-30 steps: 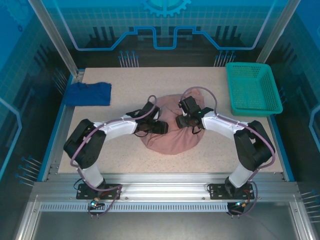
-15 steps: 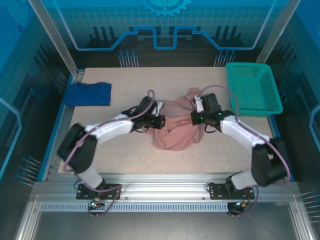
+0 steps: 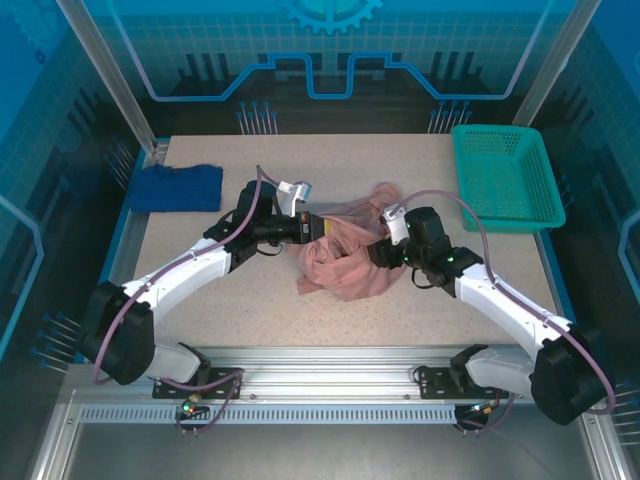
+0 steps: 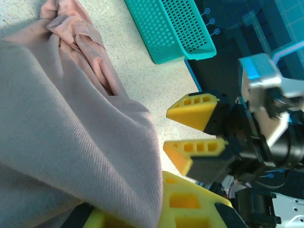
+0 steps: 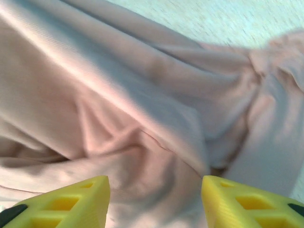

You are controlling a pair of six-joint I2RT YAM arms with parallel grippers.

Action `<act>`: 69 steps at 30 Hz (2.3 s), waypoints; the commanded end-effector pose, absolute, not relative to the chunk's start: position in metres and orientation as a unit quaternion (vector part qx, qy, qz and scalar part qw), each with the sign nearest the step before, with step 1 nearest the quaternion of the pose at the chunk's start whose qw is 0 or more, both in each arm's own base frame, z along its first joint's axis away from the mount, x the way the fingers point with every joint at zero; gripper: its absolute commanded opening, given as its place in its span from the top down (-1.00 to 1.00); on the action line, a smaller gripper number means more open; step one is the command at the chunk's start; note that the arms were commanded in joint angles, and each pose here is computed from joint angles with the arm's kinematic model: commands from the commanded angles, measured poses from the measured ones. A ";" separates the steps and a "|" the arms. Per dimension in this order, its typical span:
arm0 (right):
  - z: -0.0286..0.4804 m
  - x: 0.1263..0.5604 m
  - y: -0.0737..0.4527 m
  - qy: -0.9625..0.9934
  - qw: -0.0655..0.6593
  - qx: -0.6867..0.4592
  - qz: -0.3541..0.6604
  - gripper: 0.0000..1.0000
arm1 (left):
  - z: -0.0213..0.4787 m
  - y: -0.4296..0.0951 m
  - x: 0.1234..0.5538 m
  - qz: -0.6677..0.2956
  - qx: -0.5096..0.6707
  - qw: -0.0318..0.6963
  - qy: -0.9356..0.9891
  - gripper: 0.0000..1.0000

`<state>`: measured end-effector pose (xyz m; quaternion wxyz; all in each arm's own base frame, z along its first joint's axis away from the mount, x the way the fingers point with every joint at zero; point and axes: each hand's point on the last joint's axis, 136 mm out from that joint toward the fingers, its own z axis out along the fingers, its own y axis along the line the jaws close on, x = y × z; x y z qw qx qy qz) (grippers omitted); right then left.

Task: Fold the inside-out t-shirt
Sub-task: Adjust the T-shirt at the center of the table.

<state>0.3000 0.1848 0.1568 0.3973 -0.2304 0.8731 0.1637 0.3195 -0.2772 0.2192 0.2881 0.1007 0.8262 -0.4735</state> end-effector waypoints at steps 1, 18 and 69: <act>0.161 0.307 0.200 0.852 0.415 -0.274 0.161 -0.04 | 0.224 -0.280 0.314 -0.490 0.111 0.281 0.818 1.00; 0.182 0.330 0.246 0.828 0.355 -0.285 0.326 1.00 | 0.186 -0.250 0.334 -0.412 0.071 0.302 0.856 1.00; 0.203 0.269 0.190 0.862 0.418 -0.235 0.166 -0.09 | 0.238 -0.290 0.281 -0.526 0.142 0.252 0.800 1.00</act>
